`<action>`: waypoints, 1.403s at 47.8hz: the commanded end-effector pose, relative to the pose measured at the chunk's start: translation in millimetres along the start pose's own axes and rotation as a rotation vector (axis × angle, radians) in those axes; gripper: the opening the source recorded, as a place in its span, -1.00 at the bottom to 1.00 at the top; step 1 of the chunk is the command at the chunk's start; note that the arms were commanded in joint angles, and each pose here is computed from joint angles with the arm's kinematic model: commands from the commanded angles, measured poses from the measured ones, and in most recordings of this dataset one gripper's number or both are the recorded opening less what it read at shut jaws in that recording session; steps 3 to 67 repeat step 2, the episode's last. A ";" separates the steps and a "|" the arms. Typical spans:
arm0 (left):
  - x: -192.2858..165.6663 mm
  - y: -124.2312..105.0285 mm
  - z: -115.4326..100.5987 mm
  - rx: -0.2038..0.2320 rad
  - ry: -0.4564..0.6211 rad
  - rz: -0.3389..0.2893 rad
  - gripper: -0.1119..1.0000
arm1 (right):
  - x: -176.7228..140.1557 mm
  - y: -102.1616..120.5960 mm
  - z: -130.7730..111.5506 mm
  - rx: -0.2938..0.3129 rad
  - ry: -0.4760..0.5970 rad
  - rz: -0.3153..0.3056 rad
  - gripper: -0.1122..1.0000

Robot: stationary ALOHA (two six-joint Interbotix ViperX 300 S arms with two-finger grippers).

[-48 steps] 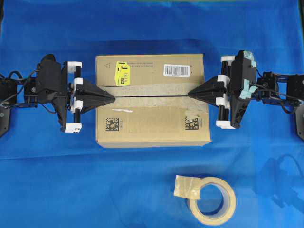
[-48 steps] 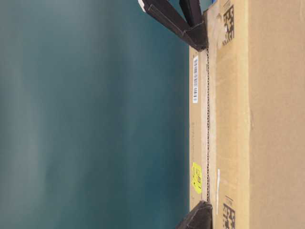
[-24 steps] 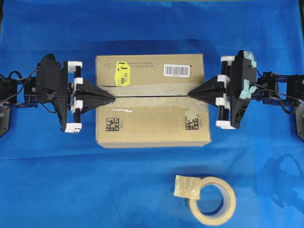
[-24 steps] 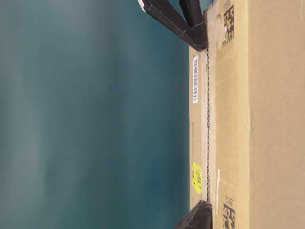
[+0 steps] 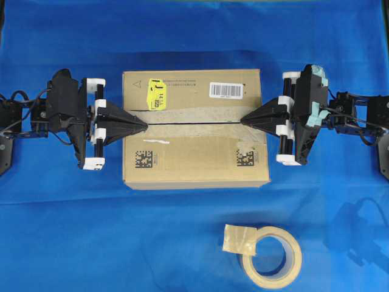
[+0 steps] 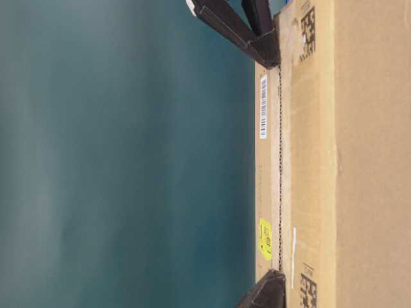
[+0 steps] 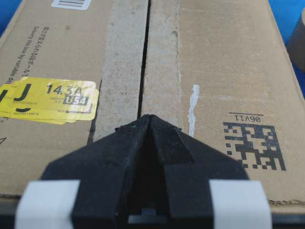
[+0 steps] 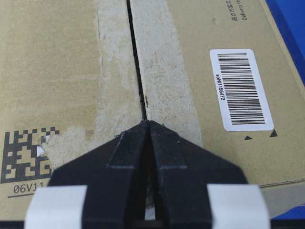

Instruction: Close the cardboard box.

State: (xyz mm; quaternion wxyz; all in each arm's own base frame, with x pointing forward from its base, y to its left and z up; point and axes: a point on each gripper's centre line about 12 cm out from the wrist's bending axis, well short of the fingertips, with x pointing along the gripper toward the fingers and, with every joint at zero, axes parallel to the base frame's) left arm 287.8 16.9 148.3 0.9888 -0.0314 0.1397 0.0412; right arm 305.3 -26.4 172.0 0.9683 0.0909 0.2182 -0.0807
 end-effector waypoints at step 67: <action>2.2 2.5 6.6 -0.005 -0.022 0.010 -0.80 | -0.2 0.3 7.5 0.004 -0.025 0.001 -0.80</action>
